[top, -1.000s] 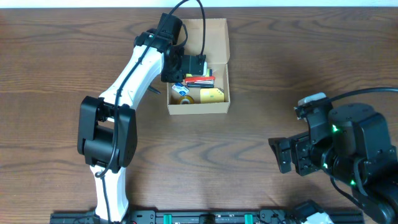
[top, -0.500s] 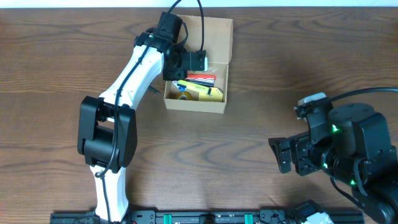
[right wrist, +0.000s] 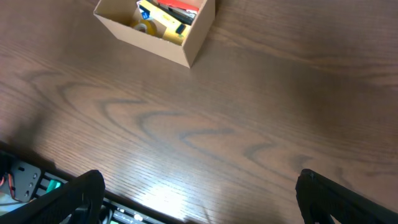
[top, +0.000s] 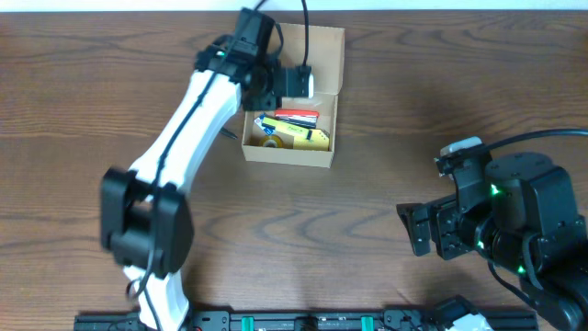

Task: Pack container
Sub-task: 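Open the left gripper to drop the highlighter in the box, then withdraw the left gripper and move it over the black round-handled tool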

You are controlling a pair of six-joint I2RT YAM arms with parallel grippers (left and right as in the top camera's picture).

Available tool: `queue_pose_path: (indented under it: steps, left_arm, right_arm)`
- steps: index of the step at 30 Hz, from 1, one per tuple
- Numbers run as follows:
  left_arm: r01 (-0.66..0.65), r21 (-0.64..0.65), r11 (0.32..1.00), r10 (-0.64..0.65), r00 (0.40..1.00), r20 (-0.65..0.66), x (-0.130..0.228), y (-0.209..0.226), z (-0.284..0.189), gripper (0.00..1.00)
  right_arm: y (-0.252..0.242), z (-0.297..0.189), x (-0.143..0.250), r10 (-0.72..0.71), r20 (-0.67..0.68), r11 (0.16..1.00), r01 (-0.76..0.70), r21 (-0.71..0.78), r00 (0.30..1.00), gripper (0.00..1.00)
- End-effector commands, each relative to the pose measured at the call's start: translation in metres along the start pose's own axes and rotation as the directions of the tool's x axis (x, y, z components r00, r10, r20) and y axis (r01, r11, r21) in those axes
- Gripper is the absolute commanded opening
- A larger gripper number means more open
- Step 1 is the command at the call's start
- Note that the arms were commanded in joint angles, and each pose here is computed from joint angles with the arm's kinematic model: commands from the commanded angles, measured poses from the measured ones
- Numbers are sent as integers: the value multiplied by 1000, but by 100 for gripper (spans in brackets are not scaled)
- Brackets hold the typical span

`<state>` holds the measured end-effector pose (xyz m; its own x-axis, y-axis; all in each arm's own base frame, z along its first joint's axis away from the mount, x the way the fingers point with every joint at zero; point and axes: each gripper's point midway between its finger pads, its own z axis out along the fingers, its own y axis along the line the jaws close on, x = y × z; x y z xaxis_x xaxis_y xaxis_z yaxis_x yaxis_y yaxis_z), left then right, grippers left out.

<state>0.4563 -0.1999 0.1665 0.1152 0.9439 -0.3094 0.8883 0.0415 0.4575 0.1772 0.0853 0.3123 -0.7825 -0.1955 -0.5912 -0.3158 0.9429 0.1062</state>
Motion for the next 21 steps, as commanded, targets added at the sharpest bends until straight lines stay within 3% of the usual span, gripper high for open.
queue_pose_path:
  steps: [1,7,11,15,17,21]
  left_arm:
    - [100,-171,980,-96,995,32,-10,37,-61,51]
    - [270,-337,902,-296,955,-28,26,62,-107,56]
    - [454,-427,782,-522,852,-51,72,73,-118,60]
    - [715,-459,528,-782,619,65,112,77,-127,66]
    - [813,-459,358,-882,456,120,135,74,-131,68]
    - [880,-439,183,-953,268,141,163,63,-125,70]
  right_arm:
    - [-3,-3,-3,-3,15,1000,2,13,1000,99]
    - [-3,-3,-3,-3,15,1000,2,13,1000,99]
    - [-3,-3,-3,-3,15,1000,2,13,1000,99]
    - [-3,-3,-3,-3,15,1000,2,13,1000,99]
    - [-3,-3,-3,-3,15,1000,2,13,1000,99]
    - [-3,-3,-3,-3,15,1000,2,13,1000,99]
